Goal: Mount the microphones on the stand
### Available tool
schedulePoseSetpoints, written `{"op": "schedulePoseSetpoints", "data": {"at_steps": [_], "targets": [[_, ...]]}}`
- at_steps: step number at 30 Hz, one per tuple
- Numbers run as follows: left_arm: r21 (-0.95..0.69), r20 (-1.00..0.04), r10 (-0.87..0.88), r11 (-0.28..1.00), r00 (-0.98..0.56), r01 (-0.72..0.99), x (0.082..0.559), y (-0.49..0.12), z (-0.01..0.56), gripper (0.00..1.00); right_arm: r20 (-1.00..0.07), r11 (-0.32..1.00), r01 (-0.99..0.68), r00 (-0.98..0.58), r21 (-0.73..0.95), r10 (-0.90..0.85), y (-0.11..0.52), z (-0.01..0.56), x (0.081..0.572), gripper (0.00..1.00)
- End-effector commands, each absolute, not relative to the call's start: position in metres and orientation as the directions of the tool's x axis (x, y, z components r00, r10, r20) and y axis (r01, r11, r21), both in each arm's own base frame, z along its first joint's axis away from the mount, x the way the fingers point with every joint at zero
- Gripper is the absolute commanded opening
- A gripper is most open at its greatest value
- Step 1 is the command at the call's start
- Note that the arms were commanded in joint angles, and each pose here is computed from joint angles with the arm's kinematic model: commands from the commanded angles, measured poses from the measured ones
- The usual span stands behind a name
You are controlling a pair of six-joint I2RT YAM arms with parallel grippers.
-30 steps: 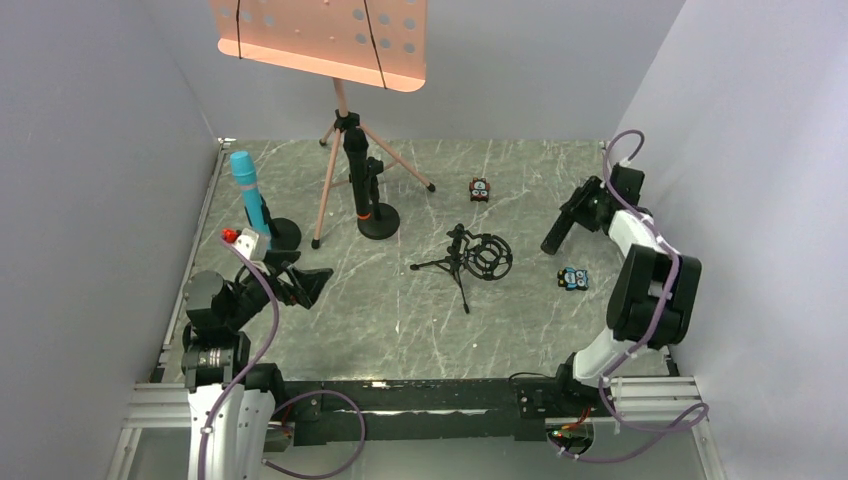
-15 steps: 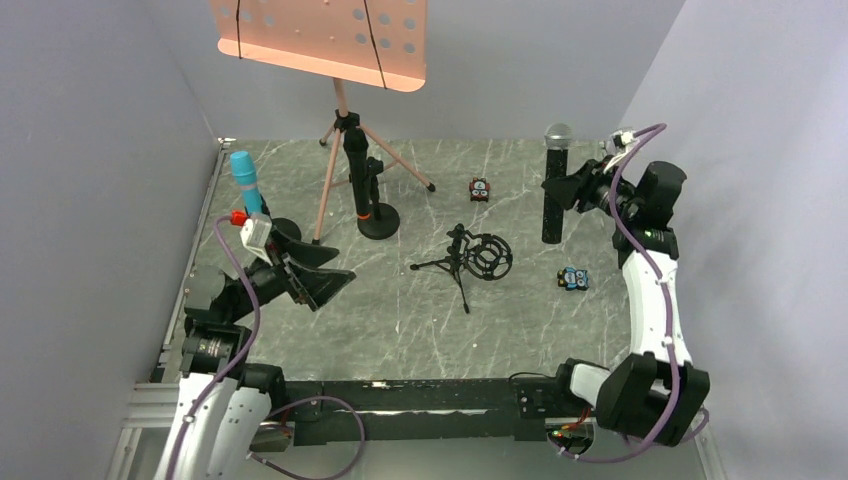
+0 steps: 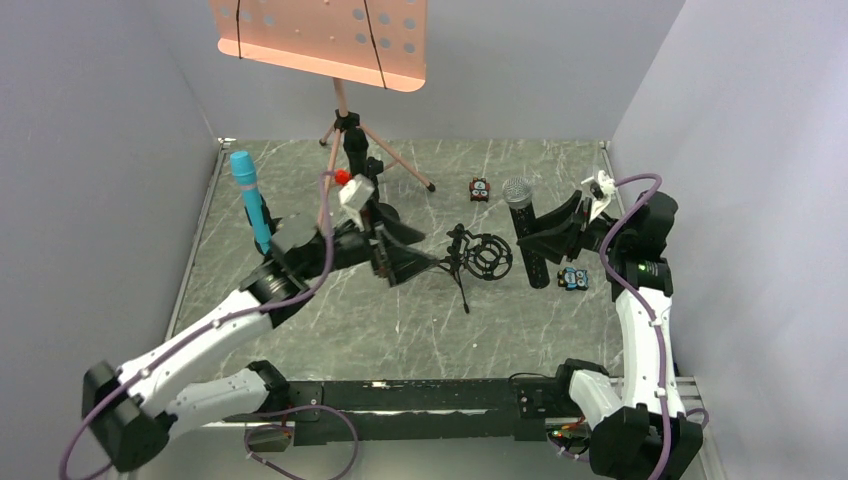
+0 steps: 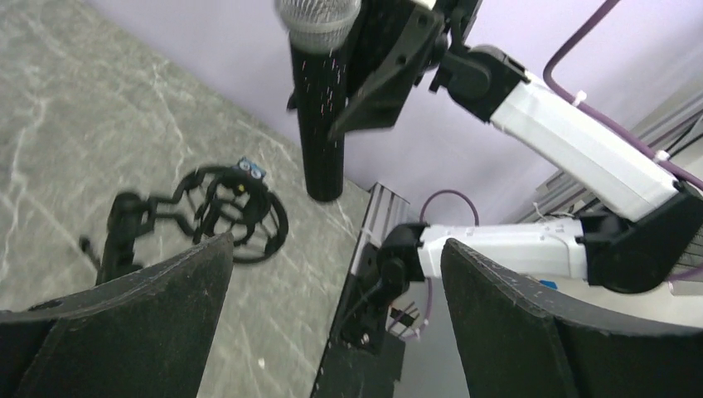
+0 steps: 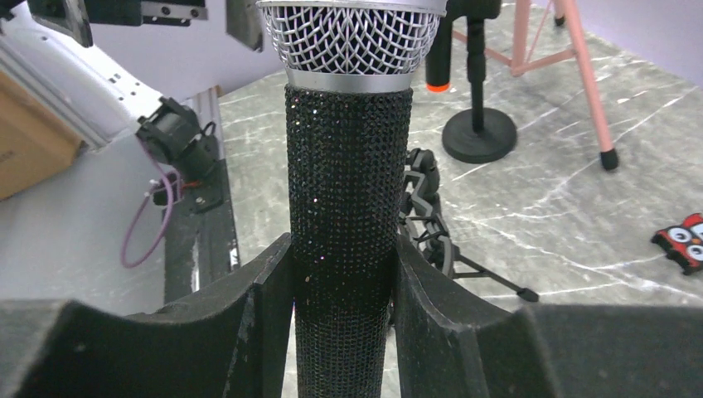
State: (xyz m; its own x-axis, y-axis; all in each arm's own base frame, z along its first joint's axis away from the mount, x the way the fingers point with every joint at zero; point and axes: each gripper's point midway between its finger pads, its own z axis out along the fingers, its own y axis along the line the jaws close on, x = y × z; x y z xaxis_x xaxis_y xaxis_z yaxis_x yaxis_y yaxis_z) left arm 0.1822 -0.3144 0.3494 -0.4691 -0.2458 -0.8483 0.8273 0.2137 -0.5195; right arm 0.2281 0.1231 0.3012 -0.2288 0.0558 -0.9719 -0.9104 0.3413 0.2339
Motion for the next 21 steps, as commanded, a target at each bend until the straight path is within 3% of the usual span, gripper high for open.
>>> {"op": "schedulePoseSetpoints", "data": {"at_steps": [1,14,21], "targets": [[-0.397,-0.885,-0.345,0.213,-0.312,0.893,0.201,-0.354,0.401,0.99,-0.989,0.24,-0.959,-0.144,0.148,0.035,0.13,0.31,0.211,0.08],[-0.383,-0.893,-0.345,0.245,-0.289,0.891,0.222,-0.455,0.394,0.99,-0.986,0.207,-0.964,-0.163,0.166,0.034,0.136,0.311,0.205,0.09],[-0.415,-0.879,-0.353,0.237,-0.321,0.878,0.229,-0.467,0.391,0.81,-0.985,0.198,-0.965,-0.167,0.171,0.035,0.137,0.311,0.204,0.09]]}}
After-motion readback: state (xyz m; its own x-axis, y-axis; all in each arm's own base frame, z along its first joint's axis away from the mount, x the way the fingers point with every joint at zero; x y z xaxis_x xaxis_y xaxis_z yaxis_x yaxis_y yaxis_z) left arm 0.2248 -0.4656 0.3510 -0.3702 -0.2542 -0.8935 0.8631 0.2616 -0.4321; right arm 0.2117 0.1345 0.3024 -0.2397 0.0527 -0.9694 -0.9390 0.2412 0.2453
